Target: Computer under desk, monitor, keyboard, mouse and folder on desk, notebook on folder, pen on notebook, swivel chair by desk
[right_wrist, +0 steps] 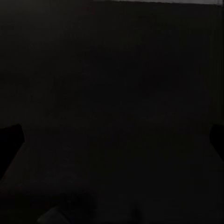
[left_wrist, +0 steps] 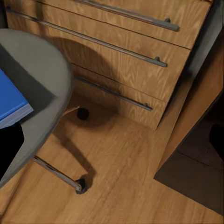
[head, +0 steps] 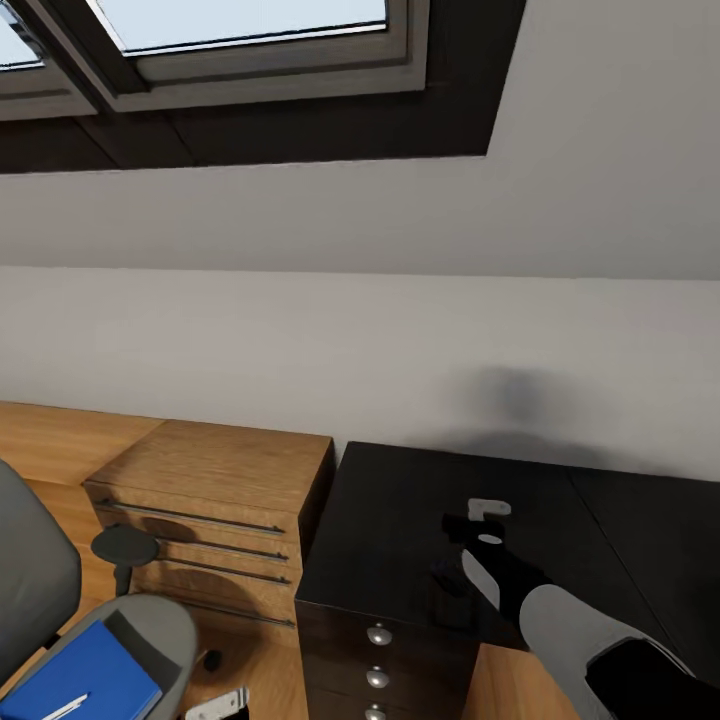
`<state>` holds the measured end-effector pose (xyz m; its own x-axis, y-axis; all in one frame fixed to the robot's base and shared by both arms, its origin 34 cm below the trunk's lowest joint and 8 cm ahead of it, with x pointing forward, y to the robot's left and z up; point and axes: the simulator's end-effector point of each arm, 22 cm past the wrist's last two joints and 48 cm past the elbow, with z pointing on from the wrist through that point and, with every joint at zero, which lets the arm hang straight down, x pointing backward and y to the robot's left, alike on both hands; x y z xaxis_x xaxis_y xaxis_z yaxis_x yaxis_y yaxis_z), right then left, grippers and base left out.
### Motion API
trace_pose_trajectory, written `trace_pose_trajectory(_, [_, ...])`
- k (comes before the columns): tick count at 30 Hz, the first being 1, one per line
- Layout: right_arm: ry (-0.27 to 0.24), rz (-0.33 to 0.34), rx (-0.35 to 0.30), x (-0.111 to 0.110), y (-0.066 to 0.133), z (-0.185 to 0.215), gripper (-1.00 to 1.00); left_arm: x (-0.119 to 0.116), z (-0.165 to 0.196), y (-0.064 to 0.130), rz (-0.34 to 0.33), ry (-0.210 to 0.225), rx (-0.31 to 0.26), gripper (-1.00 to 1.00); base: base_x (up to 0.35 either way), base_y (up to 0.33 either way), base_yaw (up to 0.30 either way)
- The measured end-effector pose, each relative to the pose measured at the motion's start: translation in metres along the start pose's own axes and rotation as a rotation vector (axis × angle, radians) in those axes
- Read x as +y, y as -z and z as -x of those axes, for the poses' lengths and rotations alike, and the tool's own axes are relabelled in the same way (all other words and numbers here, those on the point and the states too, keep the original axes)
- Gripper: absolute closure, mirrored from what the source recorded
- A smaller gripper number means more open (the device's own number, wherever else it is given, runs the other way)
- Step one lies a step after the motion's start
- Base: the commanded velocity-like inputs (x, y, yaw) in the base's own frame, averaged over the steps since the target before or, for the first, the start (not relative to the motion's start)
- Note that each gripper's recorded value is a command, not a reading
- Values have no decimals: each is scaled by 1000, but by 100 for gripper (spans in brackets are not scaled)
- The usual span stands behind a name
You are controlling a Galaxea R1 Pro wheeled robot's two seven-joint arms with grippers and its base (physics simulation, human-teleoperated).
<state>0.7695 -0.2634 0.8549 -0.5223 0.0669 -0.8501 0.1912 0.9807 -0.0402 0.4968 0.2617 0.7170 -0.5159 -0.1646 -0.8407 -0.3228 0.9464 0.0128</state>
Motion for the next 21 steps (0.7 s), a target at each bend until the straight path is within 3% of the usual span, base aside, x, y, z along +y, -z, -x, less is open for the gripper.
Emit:
trace_pose_trajectory(4, [-39,-5,45,-4,-1,-6,-100,-2,11,-1,-3,10,-21,-100,2,0,0])
trace_pose_trajectory(13, [-76,28,277,16,10,-53,-100,-6,42,0,-10,40,-83,-100,0,0,0])
trace_pose_trajectory(21, [-78,40,333,22,14,-65,-100,-5,44,1,-8,44,-87,-100,0,0,0])
